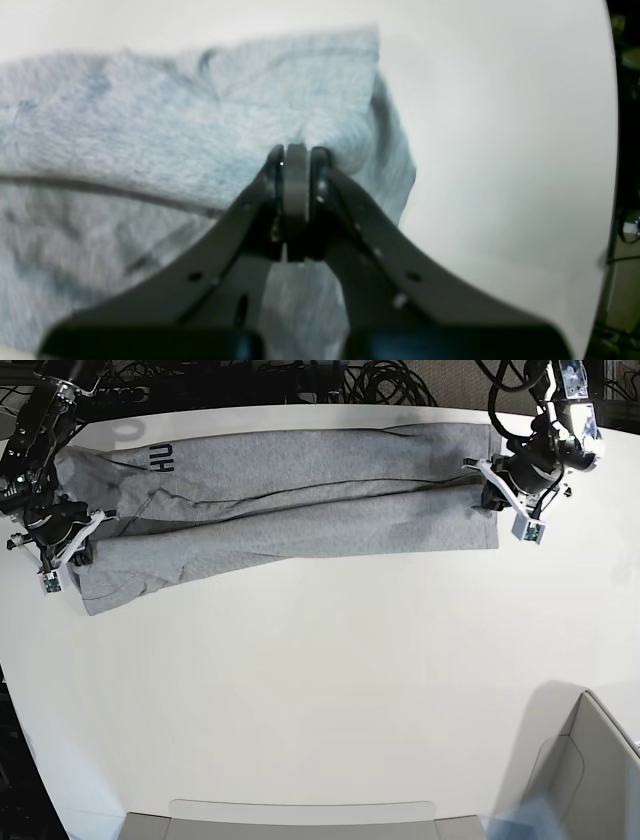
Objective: Fold the T-shirt properly
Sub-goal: 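Lift the hem with both grippers and fold it toward the collar, then hold the strip ends and pull them apart with both grippers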
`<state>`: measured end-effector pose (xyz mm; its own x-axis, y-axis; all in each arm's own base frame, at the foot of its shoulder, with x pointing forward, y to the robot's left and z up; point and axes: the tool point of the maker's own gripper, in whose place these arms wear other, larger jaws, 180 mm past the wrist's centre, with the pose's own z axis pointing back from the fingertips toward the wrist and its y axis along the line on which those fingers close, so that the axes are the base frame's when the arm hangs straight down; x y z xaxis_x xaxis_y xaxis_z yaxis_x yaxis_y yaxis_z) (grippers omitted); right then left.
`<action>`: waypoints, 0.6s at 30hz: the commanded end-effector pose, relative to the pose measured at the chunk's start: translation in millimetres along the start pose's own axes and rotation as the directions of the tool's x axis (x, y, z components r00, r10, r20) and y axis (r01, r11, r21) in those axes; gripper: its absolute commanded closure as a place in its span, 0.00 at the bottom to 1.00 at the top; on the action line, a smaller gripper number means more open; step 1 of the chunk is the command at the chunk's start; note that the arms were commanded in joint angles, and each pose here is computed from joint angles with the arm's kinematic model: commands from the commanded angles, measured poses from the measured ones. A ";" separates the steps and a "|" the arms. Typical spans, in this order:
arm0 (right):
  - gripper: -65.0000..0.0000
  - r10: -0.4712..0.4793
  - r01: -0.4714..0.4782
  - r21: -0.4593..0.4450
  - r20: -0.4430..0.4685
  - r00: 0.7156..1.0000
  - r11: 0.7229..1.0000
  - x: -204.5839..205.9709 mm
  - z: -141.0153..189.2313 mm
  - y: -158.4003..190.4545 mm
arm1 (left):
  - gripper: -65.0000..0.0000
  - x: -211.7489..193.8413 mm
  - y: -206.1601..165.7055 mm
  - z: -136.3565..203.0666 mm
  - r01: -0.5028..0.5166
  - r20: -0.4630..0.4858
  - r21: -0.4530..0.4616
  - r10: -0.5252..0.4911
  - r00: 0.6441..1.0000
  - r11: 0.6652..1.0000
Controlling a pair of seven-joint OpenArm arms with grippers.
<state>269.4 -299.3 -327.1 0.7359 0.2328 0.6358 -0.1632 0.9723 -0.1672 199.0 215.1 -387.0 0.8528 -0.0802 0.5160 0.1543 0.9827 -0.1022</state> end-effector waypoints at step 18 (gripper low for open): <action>1.00 0.045 -0.038 0.074 -0.093 0.995 0.997 -49.7 4.8 26.0 | 1.00 -9.4 1.1 5.9 0.007 -0.009 0.006 -0.007 1.000 1.000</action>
<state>220.8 -281.2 -367.9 0.8045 0.2488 0.5393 -0.2272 0.9679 -0.1075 184.6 215.0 -393.7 0.8689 -0.0798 0.4886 0.1508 0.9827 -0.1076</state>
